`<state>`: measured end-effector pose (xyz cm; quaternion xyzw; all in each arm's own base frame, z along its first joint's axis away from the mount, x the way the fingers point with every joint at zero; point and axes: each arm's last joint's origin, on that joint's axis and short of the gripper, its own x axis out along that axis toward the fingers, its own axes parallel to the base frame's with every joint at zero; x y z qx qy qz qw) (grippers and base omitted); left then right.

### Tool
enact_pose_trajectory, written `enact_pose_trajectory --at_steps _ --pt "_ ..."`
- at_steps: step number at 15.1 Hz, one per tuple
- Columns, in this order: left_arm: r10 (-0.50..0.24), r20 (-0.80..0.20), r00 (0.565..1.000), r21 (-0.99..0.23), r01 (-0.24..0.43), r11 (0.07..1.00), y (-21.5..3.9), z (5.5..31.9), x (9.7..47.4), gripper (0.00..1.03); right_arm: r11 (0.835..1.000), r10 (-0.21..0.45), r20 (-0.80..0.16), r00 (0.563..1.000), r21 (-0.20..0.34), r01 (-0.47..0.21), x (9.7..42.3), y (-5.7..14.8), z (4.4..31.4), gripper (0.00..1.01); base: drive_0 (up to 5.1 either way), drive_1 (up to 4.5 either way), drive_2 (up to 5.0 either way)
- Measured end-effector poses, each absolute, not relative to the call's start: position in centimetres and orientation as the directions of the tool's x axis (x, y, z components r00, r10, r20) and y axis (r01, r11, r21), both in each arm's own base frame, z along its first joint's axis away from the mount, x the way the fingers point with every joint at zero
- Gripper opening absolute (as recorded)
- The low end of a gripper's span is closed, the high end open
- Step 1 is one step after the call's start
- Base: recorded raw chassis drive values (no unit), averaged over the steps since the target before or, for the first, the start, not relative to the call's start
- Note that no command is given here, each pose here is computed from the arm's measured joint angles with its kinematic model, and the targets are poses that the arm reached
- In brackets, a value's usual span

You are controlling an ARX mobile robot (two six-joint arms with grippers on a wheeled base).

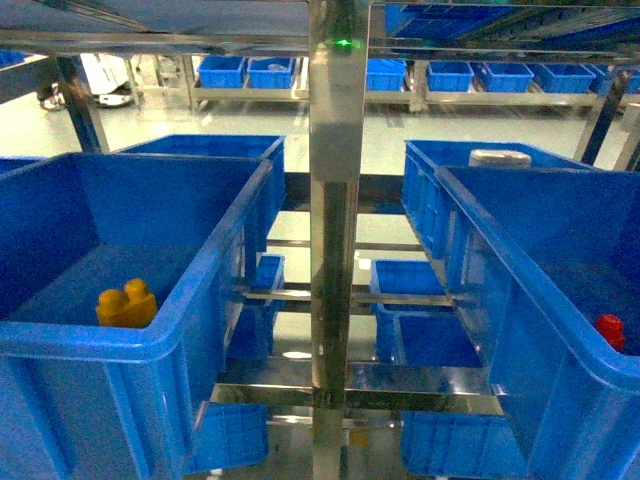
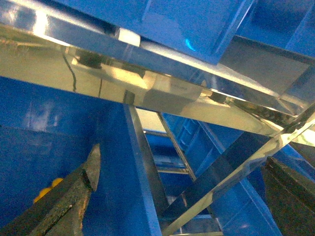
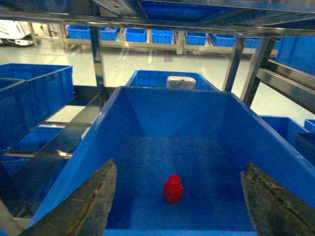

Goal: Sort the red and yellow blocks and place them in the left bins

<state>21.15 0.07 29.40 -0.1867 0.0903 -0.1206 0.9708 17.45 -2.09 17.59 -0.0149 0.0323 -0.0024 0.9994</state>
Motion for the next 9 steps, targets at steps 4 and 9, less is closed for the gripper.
enact_pose_trajectory --at_steps 4,9 --pt "-0.010 0.024 1.000 -0.086 0.012 0.996 -0.1 26.3 18.7 0.61 1.000 -0.002 -0.005 1.000 -0.014 0.001 15.4 -1.2 17.7 0.30 0.0 0.00 0.0" --pt "0.001 0.002 1.000 -0.018 -0.001 1.000 0.0 22.2 16.2 0.10 1.000 0.002 -0.007 1.000 -0.011 -0.002 14.0 0.0 16.5 0.02 0.0 0.00 0.0"
